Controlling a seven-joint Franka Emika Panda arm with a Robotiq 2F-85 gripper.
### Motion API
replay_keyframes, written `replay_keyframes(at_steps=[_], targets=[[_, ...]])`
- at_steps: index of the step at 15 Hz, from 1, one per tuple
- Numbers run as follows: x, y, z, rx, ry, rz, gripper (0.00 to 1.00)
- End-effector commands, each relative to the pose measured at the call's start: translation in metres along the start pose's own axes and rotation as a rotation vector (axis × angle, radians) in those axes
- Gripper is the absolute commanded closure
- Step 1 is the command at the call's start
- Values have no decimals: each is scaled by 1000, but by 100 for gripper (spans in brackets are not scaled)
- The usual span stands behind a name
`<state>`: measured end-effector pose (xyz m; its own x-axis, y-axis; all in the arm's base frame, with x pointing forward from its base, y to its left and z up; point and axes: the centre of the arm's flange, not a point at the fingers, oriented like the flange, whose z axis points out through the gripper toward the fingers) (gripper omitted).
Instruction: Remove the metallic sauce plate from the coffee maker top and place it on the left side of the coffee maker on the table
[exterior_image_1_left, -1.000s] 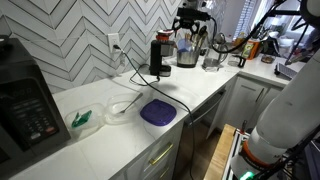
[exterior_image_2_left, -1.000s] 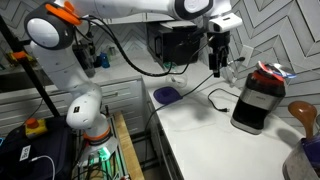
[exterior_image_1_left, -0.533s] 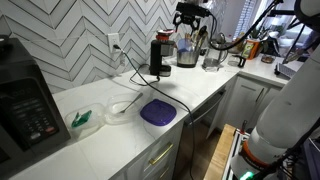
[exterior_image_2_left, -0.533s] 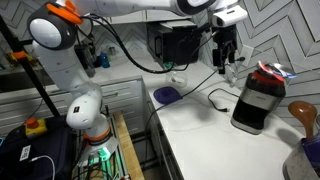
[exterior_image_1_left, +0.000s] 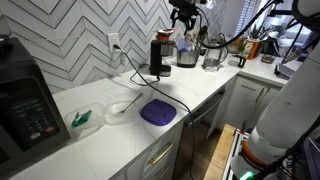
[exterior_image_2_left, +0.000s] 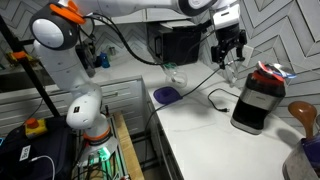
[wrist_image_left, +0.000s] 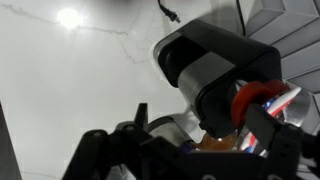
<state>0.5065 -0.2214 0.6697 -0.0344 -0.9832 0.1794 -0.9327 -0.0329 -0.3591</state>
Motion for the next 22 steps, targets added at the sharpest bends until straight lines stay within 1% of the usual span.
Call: replay_keyframes(at_steps=[1,2,3,4,5,7,9,10,11,13,15,16,18,19,22], targets=[[9,-3,5,87,69,168,0],[13,-10,16,103,93,216,0],[14,-12,17,123,94,269,0],[10,-15,14,148,2,290,0],[13,-14,7,116,49,223,0],[11,-17,14,124,20,256,0],[11,-17,14,126,14,266,0],[9,-19,19,126,79,305,0],[9,-18,22,148,149,347,0],[14,-20,24,194,219,421,0],[16,-22,30,222,264,474,0],[14,-24,34,223,266,474,0],[8,-25,44,218,234,471,0],[6,-26,48,214,211,461,1],[-3,-29,55,224,195,443,18]])
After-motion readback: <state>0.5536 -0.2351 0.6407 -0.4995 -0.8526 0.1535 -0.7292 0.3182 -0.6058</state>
